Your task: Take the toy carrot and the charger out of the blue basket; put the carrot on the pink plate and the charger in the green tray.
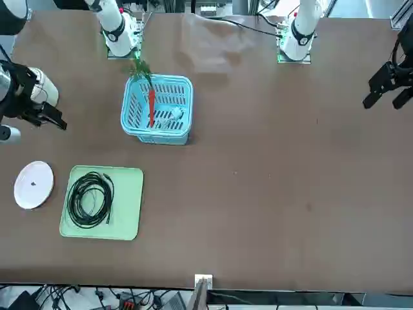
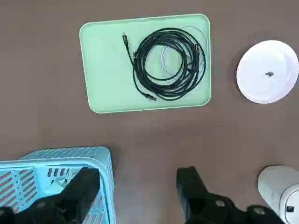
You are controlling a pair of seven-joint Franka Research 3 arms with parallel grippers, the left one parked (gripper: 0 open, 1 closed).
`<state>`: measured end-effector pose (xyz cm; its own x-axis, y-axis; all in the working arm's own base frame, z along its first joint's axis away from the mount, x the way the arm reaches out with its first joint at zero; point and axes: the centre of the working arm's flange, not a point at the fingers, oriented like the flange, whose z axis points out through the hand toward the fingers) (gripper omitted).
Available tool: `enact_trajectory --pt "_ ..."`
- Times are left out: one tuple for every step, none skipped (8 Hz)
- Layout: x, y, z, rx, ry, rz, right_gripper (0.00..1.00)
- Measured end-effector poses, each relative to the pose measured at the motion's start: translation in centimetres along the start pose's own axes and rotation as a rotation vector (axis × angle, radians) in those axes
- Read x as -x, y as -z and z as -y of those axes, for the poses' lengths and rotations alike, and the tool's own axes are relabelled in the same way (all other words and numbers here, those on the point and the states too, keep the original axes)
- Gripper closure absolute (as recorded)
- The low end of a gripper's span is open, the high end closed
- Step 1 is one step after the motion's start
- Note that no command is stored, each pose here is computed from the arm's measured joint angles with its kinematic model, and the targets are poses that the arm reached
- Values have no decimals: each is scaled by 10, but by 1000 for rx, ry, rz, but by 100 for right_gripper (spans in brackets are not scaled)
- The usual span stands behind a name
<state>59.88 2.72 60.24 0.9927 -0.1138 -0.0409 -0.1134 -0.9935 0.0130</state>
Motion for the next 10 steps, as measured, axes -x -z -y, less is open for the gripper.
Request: enact_trajectory --pt "2 0 0 2 0 12 0" --pt "6 3 -1 4 0 23 0" --pt "8 5 -1 5 0 22 0" --pt "8 5 -1 5 0 23 0" --pt "7 1 -1 6 1 32 0" --pt "4 -6 0 8 2 46 0" --pt "2 -14 1 10 3 65 0" --pt "2 -26 2 14 4 98 0" --pt "6 -43 5 18 11 140 0" --pt "13 -63 15 24 28 164 0"
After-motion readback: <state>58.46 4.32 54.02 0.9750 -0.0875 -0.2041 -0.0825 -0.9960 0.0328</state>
